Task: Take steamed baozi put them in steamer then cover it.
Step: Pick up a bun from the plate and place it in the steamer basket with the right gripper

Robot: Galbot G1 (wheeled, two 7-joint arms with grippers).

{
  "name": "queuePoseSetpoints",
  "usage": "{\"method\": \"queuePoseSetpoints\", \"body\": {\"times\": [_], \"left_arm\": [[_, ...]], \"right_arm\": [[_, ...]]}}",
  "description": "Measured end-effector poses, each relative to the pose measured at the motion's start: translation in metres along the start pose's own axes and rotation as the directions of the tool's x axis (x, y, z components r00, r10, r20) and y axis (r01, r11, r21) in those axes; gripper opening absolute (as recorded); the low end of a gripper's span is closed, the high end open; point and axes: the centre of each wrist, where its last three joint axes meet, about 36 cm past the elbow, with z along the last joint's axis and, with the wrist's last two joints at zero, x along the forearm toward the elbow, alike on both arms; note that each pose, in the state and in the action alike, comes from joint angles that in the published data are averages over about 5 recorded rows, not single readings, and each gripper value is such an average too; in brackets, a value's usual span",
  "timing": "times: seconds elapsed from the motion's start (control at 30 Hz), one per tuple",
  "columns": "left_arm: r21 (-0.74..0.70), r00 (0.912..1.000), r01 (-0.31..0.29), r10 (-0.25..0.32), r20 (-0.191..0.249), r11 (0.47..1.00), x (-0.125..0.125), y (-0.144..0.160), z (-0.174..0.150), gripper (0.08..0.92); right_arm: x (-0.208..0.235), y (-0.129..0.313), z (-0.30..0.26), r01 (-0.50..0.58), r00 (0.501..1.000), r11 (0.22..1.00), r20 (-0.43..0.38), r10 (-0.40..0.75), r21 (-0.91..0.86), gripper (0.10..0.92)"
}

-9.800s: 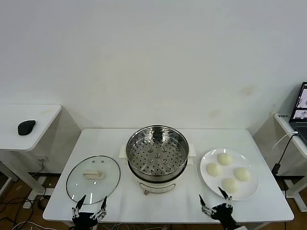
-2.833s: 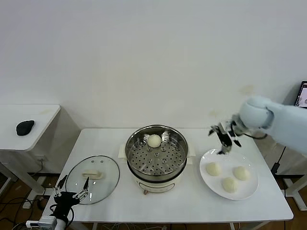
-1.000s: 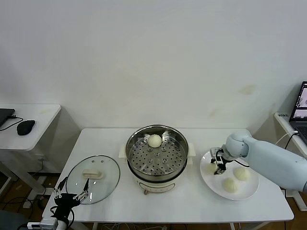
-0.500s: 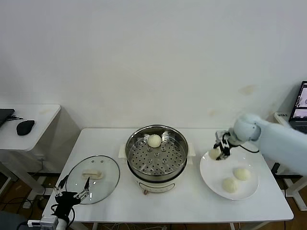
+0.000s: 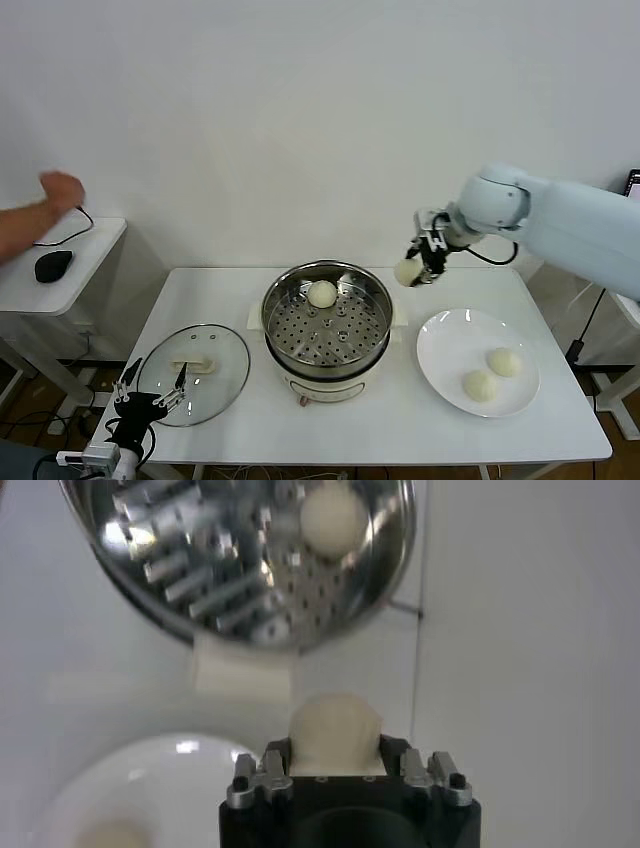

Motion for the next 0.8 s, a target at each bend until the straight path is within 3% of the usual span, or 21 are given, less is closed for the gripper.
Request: {"method": "queuePoseSetpoints", "body": {"times": [0.47, 0.8], "left_arm": [[-0.009, 0.9998, 0.02, -0.02, -0.003, 1.0, 0.0, 0.011, 0.0, 0.823], [-0.011, 0.9996, 0.027, -0.027, -0.005, 1.0, 0.002, 0.015, 0.0, 0.823]], "right_arm": [[-0.067, -0.005, -0.107, 0.074, 0.996, 0.997, 0.047, -0.073, -0.021, 0.568], [-0.119, -0.003, -0.15, 0.121, 0.992, 0.992, 0.051, -0.119, -0.028, 0.565]]}}
